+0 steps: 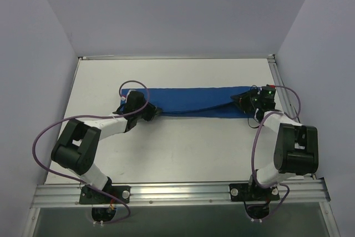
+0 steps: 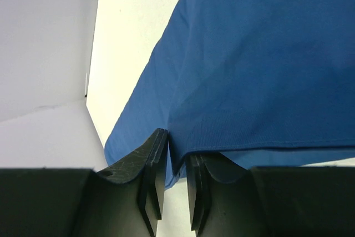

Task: Open and lay out the surgical kit
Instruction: Open the surgical kit at the center of the board.

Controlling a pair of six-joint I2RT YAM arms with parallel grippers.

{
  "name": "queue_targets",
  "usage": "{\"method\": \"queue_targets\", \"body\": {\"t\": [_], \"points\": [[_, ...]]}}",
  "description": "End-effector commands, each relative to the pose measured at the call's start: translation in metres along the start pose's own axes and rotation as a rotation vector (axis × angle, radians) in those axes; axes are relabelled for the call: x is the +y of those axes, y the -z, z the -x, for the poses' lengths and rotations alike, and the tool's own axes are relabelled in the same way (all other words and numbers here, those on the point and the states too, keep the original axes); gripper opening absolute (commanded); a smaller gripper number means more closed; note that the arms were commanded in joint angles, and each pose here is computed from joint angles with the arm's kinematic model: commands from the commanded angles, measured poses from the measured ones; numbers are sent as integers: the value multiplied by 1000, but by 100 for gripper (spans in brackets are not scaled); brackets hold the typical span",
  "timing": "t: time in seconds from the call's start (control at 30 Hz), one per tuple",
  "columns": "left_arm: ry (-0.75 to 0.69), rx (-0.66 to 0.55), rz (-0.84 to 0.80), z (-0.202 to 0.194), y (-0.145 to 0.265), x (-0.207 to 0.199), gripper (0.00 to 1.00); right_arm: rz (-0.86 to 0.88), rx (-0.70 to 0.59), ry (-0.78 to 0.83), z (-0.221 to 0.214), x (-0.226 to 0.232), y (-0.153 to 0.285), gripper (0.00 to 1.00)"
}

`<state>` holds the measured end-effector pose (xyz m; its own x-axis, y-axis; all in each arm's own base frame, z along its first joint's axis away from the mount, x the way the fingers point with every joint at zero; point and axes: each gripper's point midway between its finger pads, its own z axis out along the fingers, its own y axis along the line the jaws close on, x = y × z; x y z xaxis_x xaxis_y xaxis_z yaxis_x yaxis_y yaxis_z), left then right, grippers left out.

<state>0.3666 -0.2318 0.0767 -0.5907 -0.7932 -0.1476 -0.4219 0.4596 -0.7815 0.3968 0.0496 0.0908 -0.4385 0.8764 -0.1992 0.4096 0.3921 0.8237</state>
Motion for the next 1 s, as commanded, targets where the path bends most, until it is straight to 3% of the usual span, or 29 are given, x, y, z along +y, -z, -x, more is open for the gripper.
{"method": "queue_targets", "body": {"t": [0.0,0.2,0.53,0.7,0.97], "points": [[-16,-21,-42,12,0,-15,3,16,-68,10,16,2,13,21],[-22,-32,-44,15,4,-16,2,1,-83,-28,22,-20,11,28],[-18,-40,-25,22,3,-7,3,-23,-71,-52,19,-40,2,29],[-4,-56,-8,30,5,3,34,-27,-75,-60,22,-44,3,28],[16,-47,1,34,-3,10,42,2,-75,-41,24,-33,4,19]]}}
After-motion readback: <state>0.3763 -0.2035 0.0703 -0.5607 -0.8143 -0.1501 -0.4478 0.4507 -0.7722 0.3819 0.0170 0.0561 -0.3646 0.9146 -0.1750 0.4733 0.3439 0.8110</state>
